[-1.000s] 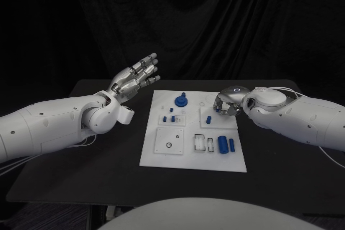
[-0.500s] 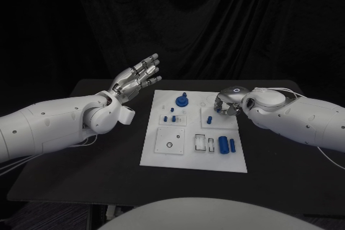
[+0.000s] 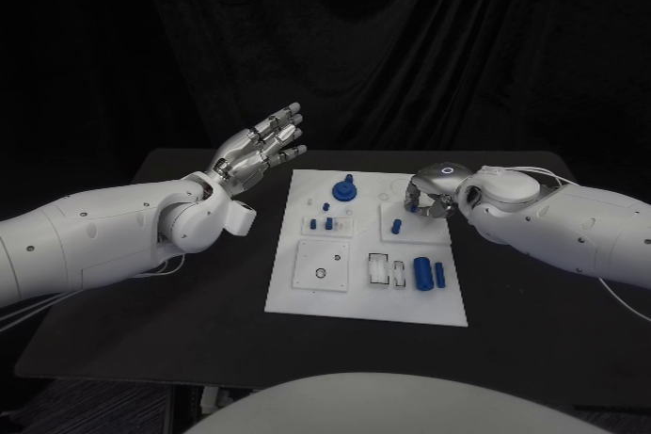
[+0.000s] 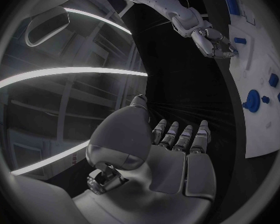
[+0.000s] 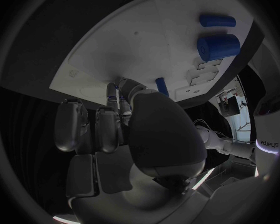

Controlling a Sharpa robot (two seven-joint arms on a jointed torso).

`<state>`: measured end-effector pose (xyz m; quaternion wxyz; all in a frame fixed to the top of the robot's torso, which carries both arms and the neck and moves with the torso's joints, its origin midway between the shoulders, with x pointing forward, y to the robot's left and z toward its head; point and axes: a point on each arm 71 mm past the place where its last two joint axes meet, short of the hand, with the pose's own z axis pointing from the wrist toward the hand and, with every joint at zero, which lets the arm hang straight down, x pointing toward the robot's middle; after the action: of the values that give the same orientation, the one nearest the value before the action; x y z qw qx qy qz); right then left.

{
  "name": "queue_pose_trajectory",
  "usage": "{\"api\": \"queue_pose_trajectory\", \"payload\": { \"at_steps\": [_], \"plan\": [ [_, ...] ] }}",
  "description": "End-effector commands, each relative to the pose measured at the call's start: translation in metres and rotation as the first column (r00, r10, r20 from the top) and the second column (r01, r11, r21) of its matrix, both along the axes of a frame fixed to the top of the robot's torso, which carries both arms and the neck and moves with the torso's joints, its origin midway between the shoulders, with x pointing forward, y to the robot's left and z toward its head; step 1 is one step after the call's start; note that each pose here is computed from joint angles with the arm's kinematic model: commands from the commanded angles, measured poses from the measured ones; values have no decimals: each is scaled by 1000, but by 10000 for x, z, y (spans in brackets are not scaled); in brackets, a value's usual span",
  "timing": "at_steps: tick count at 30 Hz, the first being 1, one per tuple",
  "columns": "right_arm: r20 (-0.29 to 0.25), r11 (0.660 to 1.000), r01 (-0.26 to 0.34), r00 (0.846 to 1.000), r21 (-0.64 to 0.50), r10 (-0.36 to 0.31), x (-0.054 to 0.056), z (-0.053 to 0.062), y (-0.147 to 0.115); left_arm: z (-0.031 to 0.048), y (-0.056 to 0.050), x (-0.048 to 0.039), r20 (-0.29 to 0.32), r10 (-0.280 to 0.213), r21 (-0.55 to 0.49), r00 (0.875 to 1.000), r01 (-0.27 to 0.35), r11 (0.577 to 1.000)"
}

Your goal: Assemble the parts on the task board

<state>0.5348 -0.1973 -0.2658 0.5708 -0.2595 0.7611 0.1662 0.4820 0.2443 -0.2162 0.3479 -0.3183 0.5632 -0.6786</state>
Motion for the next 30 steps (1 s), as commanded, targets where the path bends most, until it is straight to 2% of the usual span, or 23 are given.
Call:
{"api": "queue_pose_trajectory", "payload": {
  "at_steps": [1, 16, 30],
  "plan": [
    [41, 1000, 19, 999, 16, -19, 2, 12, -44, -7, 0, -10, 0, -11, -12, 1000, 11, 1000],
    [100, 997, 10, 995, 70, -17, -68, 94, -103, -36, 18, -10, -10, -8, -6, 1000, 8, 1000],
    [132, 995, 0, 991, 98, -13, -108, 236, -119, -67, 21, -13, -20, -10, -3, 1000, 10, 1000]
  ]
}}
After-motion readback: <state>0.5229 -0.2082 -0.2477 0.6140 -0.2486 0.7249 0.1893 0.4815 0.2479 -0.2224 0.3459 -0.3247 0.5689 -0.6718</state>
